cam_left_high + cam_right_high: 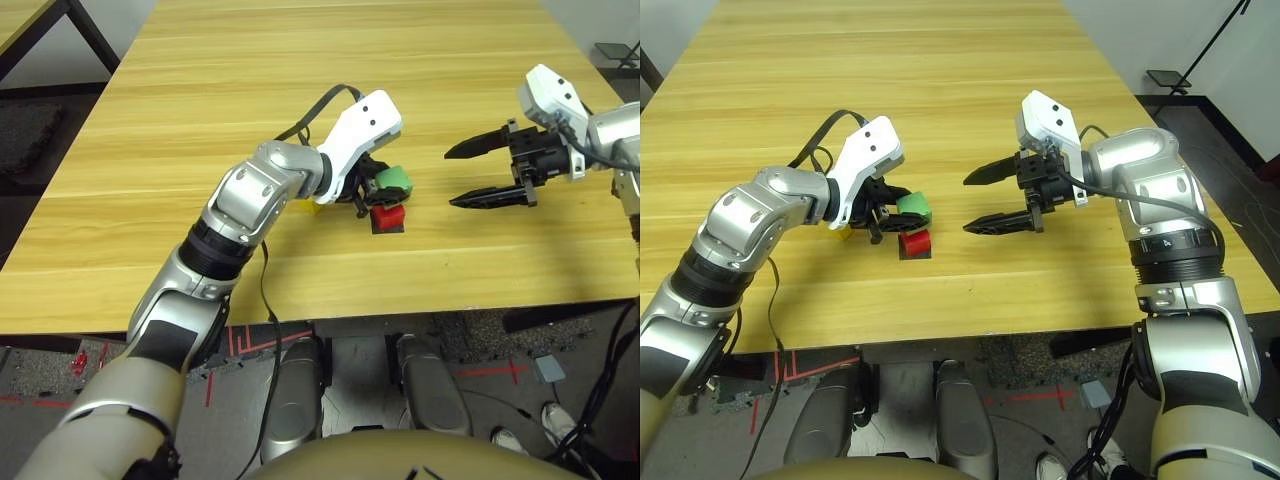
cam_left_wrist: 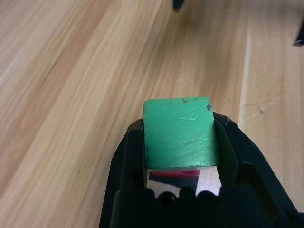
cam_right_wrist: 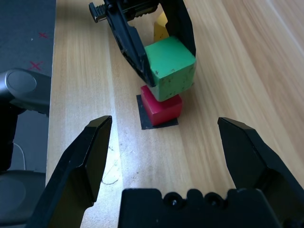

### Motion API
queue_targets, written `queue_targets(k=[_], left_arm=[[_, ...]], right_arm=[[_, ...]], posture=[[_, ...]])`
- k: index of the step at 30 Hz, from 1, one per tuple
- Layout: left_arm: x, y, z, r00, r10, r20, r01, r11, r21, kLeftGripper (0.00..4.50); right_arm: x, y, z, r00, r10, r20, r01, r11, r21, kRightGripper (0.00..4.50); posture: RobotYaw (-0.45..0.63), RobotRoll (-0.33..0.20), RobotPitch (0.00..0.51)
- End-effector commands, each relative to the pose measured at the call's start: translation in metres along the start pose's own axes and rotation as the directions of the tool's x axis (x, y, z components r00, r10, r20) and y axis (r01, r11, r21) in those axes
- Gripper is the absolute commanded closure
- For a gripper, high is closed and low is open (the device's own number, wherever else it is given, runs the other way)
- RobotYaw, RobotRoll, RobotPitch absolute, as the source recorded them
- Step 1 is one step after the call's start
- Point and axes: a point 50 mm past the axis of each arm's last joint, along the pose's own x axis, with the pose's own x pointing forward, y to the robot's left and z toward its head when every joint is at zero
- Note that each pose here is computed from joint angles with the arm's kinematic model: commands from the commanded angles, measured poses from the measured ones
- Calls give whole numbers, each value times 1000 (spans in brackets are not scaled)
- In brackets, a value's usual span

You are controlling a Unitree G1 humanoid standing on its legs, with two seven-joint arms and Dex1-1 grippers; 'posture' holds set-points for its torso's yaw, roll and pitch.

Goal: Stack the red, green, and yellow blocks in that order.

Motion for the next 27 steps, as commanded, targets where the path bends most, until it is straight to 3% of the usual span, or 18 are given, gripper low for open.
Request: queue_targets(k=[1,27], left_arm=[[2,-2,-8,1000,-10,-23,10,1000,1,2428],[14,-7,-9,998,-56,-3,56,998,3,2428]], right_arm=[[-5,2,3,1000,-12,8,12,1000,-10,0],[-5,4,4,999,-29,18,29,1000,4,0]], posture=[[167,-76,152],[144,-76,175]])
